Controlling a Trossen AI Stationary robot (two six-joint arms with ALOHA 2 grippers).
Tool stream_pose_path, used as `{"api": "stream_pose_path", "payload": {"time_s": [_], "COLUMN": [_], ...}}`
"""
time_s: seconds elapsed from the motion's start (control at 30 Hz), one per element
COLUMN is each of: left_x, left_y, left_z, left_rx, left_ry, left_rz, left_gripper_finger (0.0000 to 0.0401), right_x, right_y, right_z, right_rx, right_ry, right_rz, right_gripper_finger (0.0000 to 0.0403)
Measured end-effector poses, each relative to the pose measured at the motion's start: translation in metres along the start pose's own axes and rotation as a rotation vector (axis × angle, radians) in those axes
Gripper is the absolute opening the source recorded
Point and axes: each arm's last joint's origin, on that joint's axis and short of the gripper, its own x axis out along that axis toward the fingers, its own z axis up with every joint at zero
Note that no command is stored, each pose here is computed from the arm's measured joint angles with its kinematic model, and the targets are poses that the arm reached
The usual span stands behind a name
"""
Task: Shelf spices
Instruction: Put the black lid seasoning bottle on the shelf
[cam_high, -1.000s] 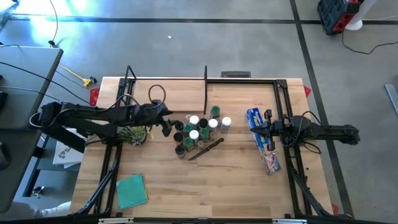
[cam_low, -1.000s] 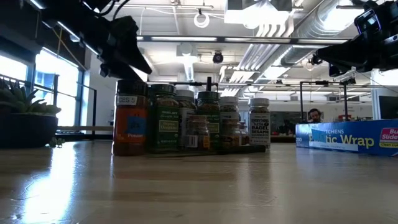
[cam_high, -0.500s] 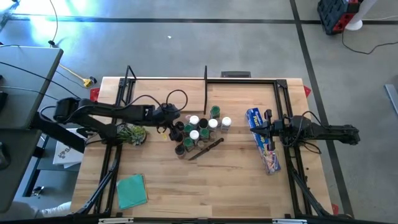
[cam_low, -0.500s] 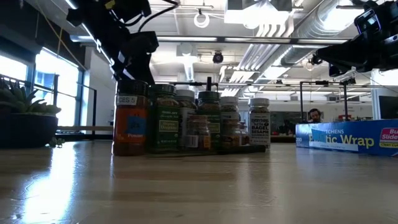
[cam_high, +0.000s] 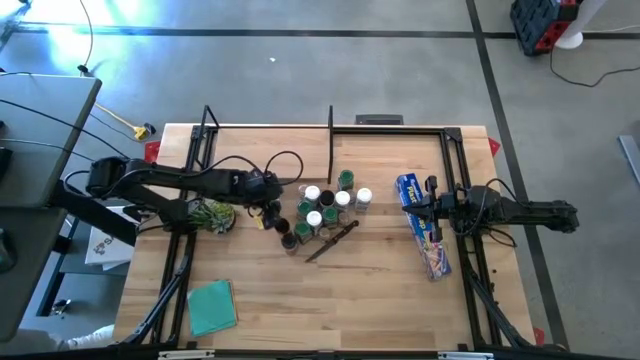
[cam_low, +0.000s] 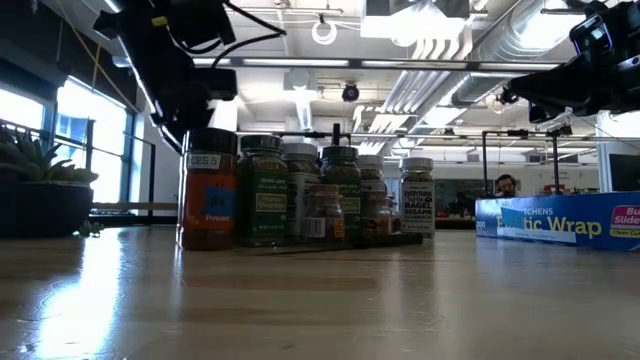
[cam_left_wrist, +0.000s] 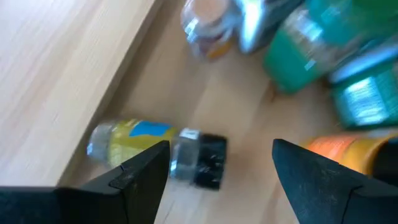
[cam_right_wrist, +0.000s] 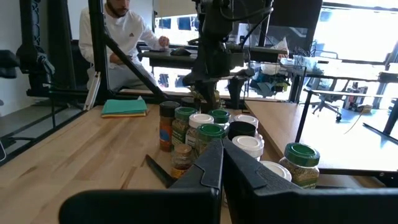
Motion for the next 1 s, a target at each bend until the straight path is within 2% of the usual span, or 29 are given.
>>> {"api": "stream_pose_path", "payload": {"time_s": [0.17,0.27,0.37,0.57,0.63,0.8,1.0], "left_x": [-0.012,-0.018,-0.022,-0.017,-0.007,0.018,0.050], "left_y": [0.007,0.007,0.008,0.016,0.017,0.018,0.011], "left_z": [-0.005,-0.006,-0.008,-0.010,-0.014,-0.014,-0.007], "left_rx": [0.025,0.058,-0.062,-0.508,-0.592,-0.688,-0.692], "left_ry": [-0.010,-0.018,-0.026,-0.037,-0.028,0.017,0.020], "left_rz": [0.092,0.089,0.083,0.131,0.175,0.237,0.217], "left_gripper_finger": [0.0280,0.0280,0.0280,0.0280,0.0280,0.0280,0.0280], "right_x": [0.000,0.000,0.000,0.000,0.000,0.000,0.000], "right_y": [0.000,0.000,0.000,0.000,0.000,0.000,0.000], "right_z": [0.000,0.000,0.000,0.000,0.000,0.000,0.000], "right_rx": [0.000,0.000,0.000,0.000,0.000,0.000,0.000], "right_ry": [-0.001,0.001,0.000,0.000,0.000,0.000,0.000], "right_rz": [0.000,0.000,0.000,0.000,0.000,0.000,0.000], "right_gripper_finger": [0.0000,0.0000,0.0000,0.0000,0.0000,0.0000,0.0000]}}
